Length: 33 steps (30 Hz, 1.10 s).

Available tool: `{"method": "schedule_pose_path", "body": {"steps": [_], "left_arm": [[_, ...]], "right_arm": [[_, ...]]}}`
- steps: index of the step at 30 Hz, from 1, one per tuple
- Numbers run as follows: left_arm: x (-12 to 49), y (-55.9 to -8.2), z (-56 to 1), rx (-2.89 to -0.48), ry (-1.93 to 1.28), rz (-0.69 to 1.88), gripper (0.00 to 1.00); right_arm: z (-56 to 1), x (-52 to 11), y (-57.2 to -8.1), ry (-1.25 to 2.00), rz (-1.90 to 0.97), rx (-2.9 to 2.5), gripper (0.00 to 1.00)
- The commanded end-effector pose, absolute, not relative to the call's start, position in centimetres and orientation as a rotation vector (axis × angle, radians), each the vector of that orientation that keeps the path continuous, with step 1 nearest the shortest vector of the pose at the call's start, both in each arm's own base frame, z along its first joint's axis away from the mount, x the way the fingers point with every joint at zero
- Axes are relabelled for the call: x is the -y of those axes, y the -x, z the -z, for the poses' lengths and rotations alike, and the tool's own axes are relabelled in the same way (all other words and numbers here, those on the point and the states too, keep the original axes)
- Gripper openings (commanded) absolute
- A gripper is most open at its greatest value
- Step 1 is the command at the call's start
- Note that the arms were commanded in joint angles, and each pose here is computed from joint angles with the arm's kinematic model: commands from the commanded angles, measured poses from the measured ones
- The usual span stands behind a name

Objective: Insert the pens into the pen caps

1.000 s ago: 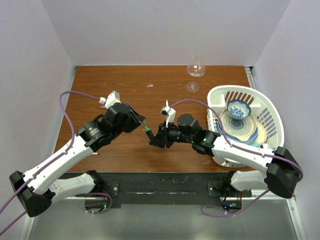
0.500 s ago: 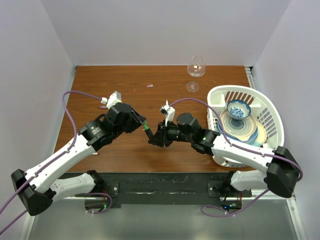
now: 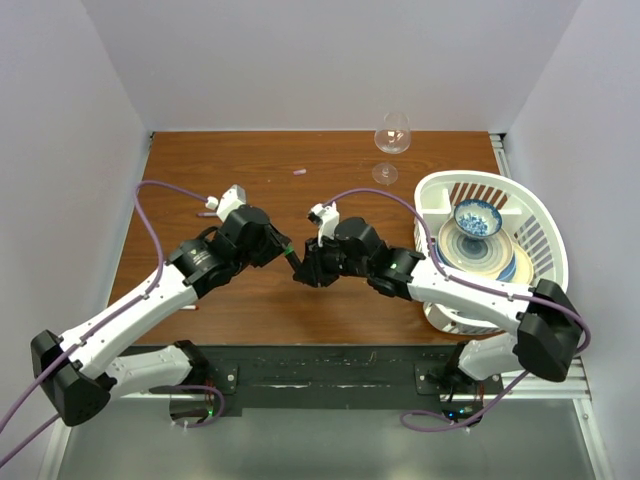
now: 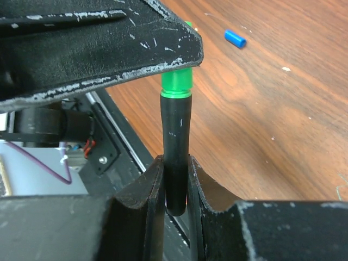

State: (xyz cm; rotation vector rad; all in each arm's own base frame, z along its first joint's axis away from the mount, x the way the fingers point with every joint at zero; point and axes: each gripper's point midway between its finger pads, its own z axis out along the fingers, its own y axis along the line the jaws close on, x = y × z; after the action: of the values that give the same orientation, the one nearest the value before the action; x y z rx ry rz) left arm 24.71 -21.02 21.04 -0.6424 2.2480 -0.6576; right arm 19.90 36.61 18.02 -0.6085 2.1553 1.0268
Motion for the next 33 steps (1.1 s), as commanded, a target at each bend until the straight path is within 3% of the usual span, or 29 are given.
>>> {"method": "schedule_pose_path", "body": {"steps": [1,5,6,10,12,20,33], "left_arm": [[21.6,-23.3,-20.6,-2.336,0.581,0.655,0.05],[21.8,-23.3,-22.2,-2.29,0.519,0.714,0.31],[22.0,-23.4,-23.5,-2.244,0.497,0.759,0.42],[21.7,-23.3,-26.5,-2.13,0.409,0.833,0.57],[21.4,-23.2,-28.2,-2.056,0.348,0.864,0.7],[21.6,-20.9,-34.5,-1.751,0.014,1.026,0.72],[21.1,-18.4,-41.3,-1.464,-0.2,1.074,0.8]], "right_arm": [[-23.9,-38.1,-23.0,0.548,-1.032,-1.946,0.0],[-23.7,-38.1,-22.5,0.574,-1.052,-1.932,0.0],[-23.7,-38.2,-22.4,0.58,-1.063,-1.925,0.0],[-23.3,-37.7,-21.5,0.598,-1.091,-1.921,0.0],[-23.6,-37.4,-20.8,0.598,-1.12,-1.909,0.0],[-25.8,-36.4,-18.3,0.623,-1.256,-1.816,0.0],[-32.0,-35.8,-13.7,0.698,-1.557,-1.583,0.0]]}}
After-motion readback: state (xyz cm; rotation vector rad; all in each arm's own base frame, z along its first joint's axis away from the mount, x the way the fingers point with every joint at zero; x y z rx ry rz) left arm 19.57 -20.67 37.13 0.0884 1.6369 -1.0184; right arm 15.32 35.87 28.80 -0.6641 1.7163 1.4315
